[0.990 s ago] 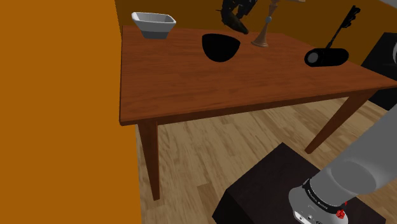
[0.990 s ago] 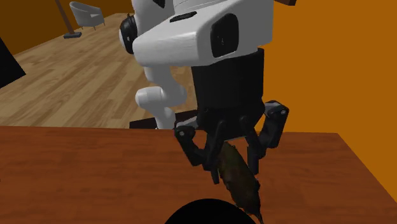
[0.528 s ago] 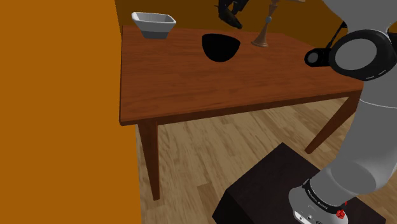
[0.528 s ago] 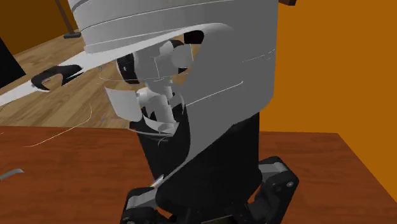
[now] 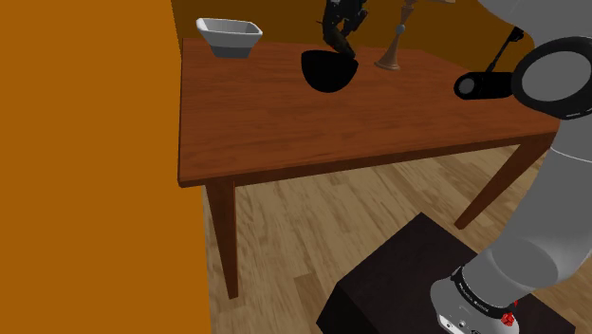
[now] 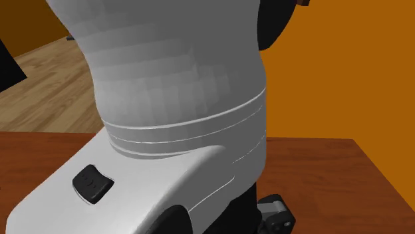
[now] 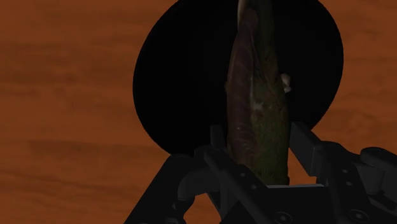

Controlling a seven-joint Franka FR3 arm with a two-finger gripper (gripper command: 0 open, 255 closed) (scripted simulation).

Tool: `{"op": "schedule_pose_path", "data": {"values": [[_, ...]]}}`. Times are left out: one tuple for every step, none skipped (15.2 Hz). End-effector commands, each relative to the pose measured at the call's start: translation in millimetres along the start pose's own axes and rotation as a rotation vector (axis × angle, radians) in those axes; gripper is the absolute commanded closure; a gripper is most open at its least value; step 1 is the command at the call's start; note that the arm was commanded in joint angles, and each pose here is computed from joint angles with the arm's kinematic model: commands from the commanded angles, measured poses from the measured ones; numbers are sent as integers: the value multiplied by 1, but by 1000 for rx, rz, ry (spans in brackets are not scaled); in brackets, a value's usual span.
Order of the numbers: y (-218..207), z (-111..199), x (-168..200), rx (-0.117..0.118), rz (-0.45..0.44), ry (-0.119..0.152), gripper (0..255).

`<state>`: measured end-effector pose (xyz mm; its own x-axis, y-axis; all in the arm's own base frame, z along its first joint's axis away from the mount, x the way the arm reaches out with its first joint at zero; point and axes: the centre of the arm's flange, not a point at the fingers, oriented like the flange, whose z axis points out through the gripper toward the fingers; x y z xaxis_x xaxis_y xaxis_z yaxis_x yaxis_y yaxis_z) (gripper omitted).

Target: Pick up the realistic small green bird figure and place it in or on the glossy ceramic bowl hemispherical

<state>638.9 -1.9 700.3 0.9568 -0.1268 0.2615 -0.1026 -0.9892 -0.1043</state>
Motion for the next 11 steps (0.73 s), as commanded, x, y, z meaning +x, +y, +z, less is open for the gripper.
{"op": "schedule_pose_path", "data": {"values": [[2,11,-3,0,0,1,255],[2,16,-5,0,0,1,255],[3,21,-6,0,0,1,255],[3,26,-8,0,0,1,255],[4,31,-9,0,0,1,255],[4,33,-9,0,0,1,255],[4,33,-9,0,0,1,255],[4,33,-9,0,0,1,255],[4,33,-9,0,0,1,255],[4,33,-9,0,0,1,255],[4,33,-9,0,0,1,255]]}}
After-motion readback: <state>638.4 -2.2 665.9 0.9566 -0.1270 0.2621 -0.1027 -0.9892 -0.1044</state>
